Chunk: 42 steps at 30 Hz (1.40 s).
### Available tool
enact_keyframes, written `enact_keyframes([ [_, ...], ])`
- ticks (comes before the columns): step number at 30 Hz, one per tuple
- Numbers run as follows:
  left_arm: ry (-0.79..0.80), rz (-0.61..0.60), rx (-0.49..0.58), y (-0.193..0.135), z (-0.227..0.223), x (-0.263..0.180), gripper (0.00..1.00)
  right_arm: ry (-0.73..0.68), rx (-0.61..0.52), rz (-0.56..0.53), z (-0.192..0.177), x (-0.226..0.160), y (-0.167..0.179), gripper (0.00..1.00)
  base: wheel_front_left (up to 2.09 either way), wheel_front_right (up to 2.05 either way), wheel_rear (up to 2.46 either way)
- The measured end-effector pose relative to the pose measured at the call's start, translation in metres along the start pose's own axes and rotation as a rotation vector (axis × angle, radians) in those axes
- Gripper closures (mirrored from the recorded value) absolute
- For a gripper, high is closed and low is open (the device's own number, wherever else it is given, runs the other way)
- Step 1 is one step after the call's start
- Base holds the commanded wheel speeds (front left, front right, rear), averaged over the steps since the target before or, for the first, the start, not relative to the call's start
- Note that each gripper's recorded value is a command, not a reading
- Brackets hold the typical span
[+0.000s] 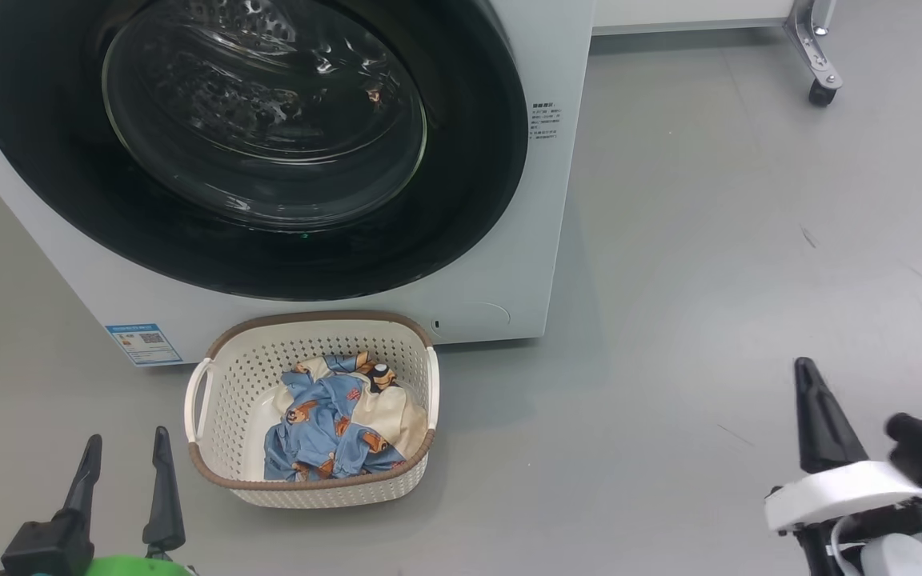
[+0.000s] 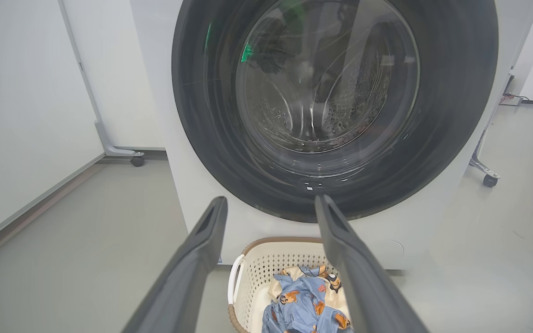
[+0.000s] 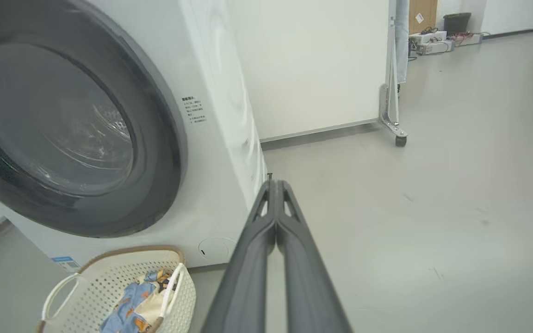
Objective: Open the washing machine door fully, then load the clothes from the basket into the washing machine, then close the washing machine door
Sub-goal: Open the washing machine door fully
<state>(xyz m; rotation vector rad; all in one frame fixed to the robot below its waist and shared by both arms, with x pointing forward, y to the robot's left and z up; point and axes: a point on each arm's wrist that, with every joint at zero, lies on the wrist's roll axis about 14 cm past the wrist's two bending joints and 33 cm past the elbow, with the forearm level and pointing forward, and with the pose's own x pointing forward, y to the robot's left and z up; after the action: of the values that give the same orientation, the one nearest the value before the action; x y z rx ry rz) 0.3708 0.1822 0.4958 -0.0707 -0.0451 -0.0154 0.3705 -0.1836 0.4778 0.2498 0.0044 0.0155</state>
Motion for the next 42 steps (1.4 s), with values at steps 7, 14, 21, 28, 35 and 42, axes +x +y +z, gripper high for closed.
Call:
enact_keyframes([
  [7, 0.012, -0.001, -0.031, -0.001, -0.004, 0.000, 0.00, -0.083, 0.437, -0.248, 0.001, -0.007, -0.053, 1.00, 0.00, 0.00, 0.00],
  [14, 0.026, 0.016, -0.049, 0.004, -0.009, -0.002, 0.00, -0.153, 0.759, -0.351, 0.000, 0.010, -0.077, 1.00, 0.00, 0.00, 0.00],
  [21, 0.033, 0.054, -0.060, 0.016, -0.013, -0.001, 0.00, -0.196, 1.100, -0.408, -0.008, 0.027, -0.085, 1.00, 0.00, 0.00, 0.00],
  [28, 0.030, 0.067, -0.071, 0.021, -0.013, 0.005, 0.00, -0.213, 1.295, -0.438, -0.014, 0.036, -0.107, 1.00, 0.00, 0.00, 0.00],
  [35, 0.026, 0.107, -0.059, 0.035, -0.014, 0.015, 0.00, -0.213, 1.266, -0.356, 0.010, 0.075, -0.130, 1.00, 0.00, 0.00, 0.00],
  [42, 0.047, 0.139, -0.042, 0.047, -0.023, 0.022, 0.00, -0.113, 1.270, -0.227, 0.013, 0.122, -0.114, 1.00, 0.00, 0.00, 0.00],
])
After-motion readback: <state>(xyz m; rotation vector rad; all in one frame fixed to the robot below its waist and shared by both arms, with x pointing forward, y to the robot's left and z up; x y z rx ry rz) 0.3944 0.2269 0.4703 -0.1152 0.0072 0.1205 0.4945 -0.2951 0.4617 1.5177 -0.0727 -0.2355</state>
